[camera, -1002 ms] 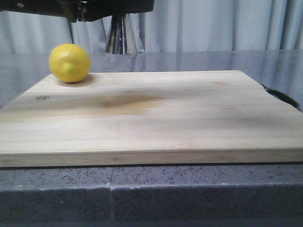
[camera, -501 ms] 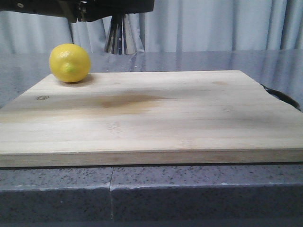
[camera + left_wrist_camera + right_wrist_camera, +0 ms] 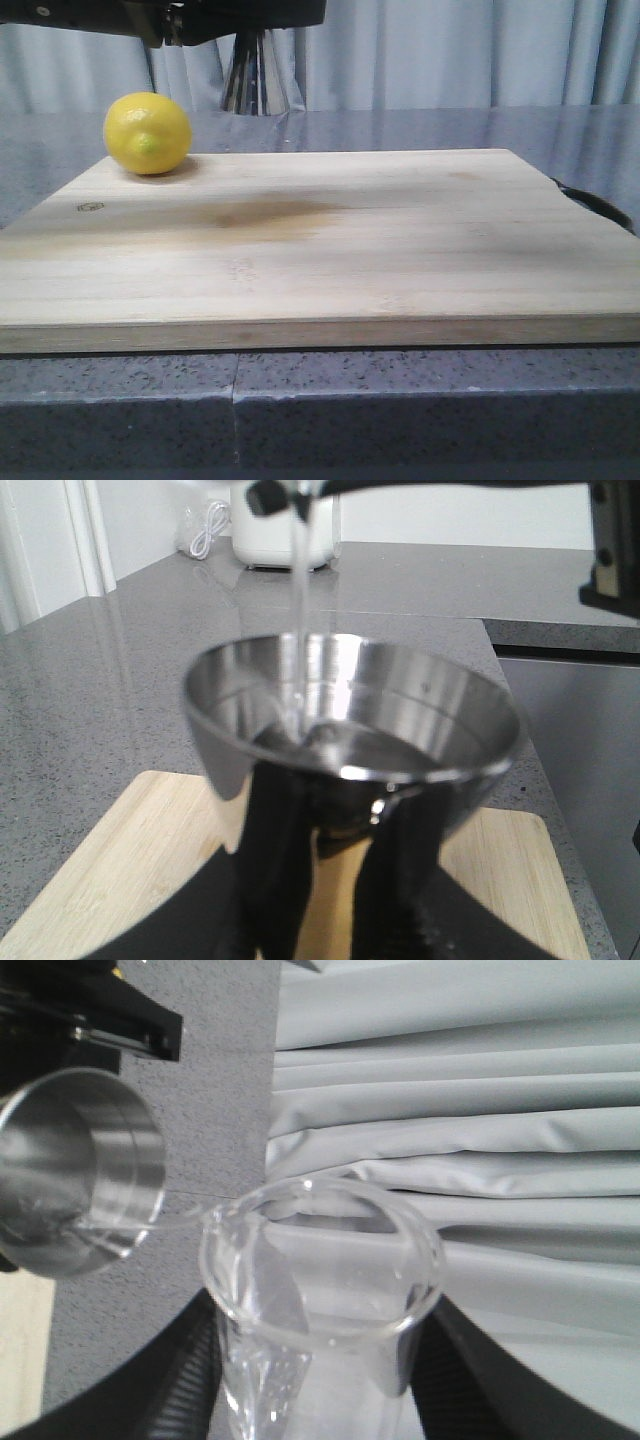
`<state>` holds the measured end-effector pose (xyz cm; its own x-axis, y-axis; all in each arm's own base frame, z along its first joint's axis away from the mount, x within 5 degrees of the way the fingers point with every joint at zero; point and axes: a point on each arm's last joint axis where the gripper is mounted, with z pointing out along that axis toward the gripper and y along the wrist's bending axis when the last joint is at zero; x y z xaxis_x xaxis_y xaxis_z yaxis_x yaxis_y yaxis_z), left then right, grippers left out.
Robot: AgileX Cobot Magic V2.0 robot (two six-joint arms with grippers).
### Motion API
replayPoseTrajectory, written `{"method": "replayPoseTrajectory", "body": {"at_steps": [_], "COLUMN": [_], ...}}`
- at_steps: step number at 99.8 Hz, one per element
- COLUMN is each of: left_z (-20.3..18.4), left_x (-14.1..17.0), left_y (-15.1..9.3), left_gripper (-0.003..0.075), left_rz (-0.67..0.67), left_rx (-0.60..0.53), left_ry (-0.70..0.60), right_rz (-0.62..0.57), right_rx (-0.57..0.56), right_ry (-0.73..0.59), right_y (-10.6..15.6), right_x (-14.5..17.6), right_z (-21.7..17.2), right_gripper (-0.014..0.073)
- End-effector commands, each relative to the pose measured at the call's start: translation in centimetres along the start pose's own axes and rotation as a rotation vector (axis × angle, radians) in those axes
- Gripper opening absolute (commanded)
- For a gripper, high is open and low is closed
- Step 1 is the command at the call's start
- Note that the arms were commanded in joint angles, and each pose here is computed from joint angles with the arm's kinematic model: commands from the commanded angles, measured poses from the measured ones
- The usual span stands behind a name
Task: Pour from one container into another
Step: 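Tilt the beaker with the right gripper, pouring liquid into the jigger, then tilt the beaker upright and lower it onto the board, releasing it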
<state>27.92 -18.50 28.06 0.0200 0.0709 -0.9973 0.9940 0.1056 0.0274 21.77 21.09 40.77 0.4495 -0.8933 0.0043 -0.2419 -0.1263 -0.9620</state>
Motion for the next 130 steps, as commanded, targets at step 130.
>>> {"method": "replayPoseTrajectory", "body": {"at_steps": [130], "left_z": [-0.3], "left_x": [-3.3], "left_y": [-0.8], "left_gripper": [0.019], "left_rz": [0.024], "left_rx": [0.037], "left_ry": [-0.156], "right_rz": [0.878], "right_rx": [0.172], "right_ry": [-0.059], "right_y": [-2.9], "right_x": [5.3], "right_z": [-1.9], "right_gripper": [0.0269]}}
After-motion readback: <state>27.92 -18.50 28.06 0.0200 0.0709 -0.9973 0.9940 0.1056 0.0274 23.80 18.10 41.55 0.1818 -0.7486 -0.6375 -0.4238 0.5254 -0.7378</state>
